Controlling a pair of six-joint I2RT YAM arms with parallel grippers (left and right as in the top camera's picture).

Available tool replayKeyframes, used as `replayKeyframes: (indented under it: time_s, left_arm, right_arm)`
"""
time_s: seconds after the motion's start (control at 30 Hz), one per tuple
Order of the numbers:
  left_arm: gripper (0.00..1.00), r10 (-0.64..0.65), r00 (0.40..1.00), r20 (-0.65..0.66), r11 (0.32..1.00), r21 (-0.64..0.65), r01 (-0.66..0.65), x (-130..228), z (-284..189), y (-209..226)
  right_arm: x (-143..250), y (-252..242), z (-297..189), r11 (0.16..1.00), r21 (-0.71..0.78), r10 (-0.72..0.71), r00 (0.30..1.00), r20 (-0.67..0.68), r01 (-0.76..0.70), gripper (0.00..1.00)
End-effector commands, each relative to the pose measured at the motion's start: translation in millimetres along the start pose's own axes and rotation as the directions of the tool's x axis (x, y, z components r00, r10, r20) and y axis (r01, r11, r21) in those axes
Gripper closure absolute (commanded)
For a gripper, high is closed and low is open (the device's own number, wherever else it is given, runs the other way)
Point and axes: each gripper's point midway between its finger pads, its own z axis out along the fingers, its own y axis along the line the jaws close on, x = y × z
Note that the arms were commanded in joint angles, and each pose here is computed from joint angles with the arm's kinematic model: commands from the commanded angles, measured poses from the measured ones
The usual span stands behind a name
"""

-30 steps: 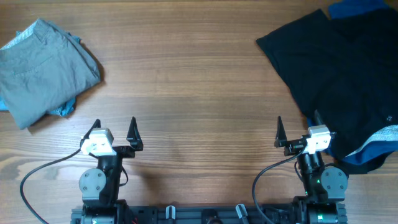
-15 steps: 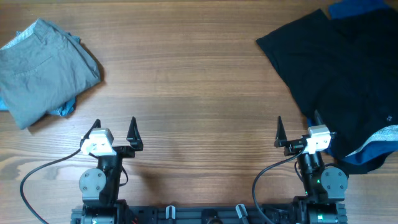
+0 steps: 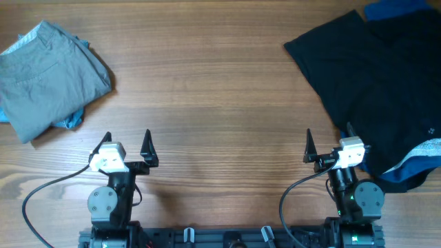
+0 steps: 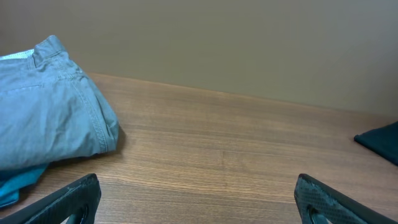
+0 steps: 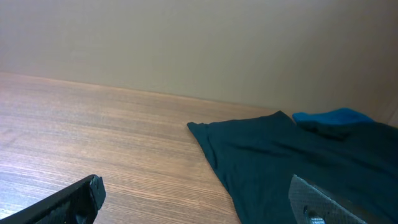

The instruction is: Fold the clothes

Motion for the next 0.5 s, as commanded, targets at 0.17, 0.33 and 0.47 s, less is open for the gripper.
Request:
replayKeyframes:
  time_s: [0.17,0.33,0.47]
  left_arm:
    - [0.00,0.012,1.000,0.002,1.000,-0.003,-0.012,1.0,-0.1,1.1]
    - [0.00,0.008,1.000,-0.001,1.000,-0.003,-0.008,1.8,0.1,1.1]
    - [0.00,-0.135,0.991,-0.020,0.991,-0.009,0.135,6.0,1.2,1.8]
  right_arm:
    - [0.5,2.4,0.4,1.000,-0.016,0.002,1.000,-0.002,-0.002,0.00]
    - [0.5,2.5,0.4,1.000,-0.016,0.003,1.000,-0.001,-0.003,0.00]
    - [-1.3,4.9,0.4,0.997,-0.031,0.069,0.998,0.004,-0.069,0.00]
